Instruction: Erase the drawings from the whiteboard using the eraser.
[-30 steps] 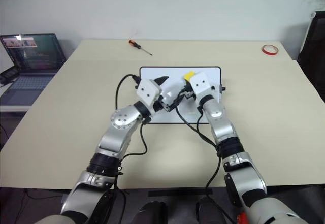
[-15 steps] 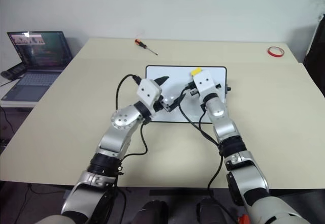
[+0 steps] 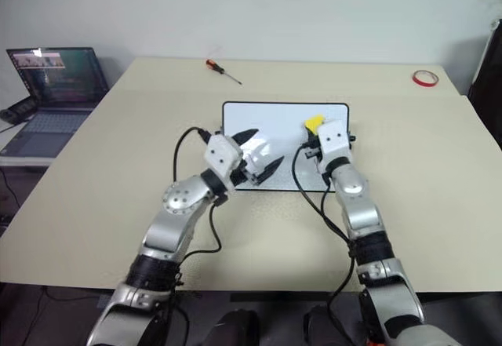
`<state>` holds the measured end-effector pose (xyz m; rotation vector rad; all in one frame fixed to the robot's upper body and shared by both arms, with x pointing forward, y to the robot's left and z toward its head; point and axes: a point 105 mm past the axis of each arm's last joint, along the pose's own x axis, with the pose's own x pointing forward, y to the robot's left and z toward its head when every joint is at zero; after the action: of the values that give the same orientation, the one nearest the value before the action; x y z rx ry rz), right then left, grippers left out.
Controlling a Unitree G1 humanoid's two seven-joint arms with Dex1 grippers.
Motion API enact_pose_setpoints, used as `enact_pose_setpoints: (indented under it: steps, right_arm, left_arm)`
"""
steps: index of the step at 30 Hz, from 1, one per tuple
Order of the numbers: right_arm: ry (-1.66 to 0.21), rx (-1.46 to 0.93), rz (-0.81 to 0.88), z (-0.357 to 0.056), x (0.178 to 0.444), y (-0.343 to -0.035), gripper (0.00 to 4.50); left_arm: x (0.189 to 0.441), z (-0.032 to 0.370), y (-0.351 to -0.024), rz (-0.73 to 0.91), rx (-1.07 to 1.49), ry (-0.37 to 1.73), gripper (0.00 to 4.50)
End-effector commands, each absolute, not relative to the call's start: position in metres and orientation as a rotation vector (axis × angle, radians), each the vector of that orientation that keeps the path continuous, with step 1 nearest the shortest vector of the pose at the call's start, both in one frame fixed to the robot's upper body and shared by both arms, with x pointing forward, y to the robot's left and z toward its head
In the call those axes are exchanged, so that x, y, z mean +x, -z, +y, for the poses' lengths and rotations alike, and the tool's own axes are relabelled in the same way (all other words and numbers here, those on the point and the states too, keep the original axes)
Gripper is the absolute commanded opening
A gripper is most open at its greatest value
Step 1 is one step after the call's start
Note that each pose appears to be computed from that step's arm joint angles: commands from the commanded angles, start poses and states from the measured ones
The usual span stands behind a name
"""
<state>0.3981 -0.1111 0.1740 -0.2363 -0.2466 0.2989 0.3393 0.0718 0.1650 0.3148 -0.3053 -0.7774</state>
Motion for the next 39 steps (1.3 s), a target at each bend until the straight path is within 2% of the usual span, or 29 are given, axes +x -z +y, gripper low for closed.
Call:
enact_pose_setpoints:
  steps: [1,5,11,19,23,26,32,34,37,39]
  right_arm:
    - [-0.306,-0.238,-0.329,-0.123,0.377,-0.199,1.2]
    - [-0.299,-0.295,-0.263,-0.14,0.36,-0.177,1.2]
    - [-0.272,-0.329,-0.233,-0.145,0.36,-0.163,1.2]
    - [-0.269,-0.329,-0.244,-0.14,0.376,-0.157,1.2]
    - [-0.266,-0.329,-0.192,-0.141,0.384,-0.139,1.2]
    - [-0.3,-0.389,-0.088,-0.141,0.385,-0.112,1.2]
    - [-0.345,-0.402,-0.019,-0.14,0.372,-0.097,1.2]
    - [-0.391,-0.396,0.004,-0.134,0.363,-0.09,1.2]
    - [-0.532,-0.407,0.103,-0.12,0.346,-0.065,1.2]
    - [-0.544,-0.413,0.124,-0.121,0.344,-0.06,1.2]
  left_arm:
    - [0.323,0.078,-0.167,-0.324,0.299,0.802,4.5]
    - [0.312,0.079,-0.141,-0.258,0.311,0.84,4.5]
    - [0.305,0.062,-0.124,-0.241,0.302,0.904,4.5]
    - [0.313,0.047,-0.134,-0.285,0.308,0.922,4.5]
    - [0.319,0.048,-0.142,-0.306,0.314,0.906,4.5]
    - [0.321,0.05,-0.148,-0.322,0.321,0.895,4.5]
    - [0.322,0.053,-0.153,-0.332,0.32,0.87,4.5]
    - [0.321,0.054,-0.152,-0.328,0.32,0.868,4.5]
    - [0.321,0.054,-0.15,-0.324,0.322,0.862,4.5]
    - [0.322,0.054,-0.151,-0.326,0.323,0.862,4.5]
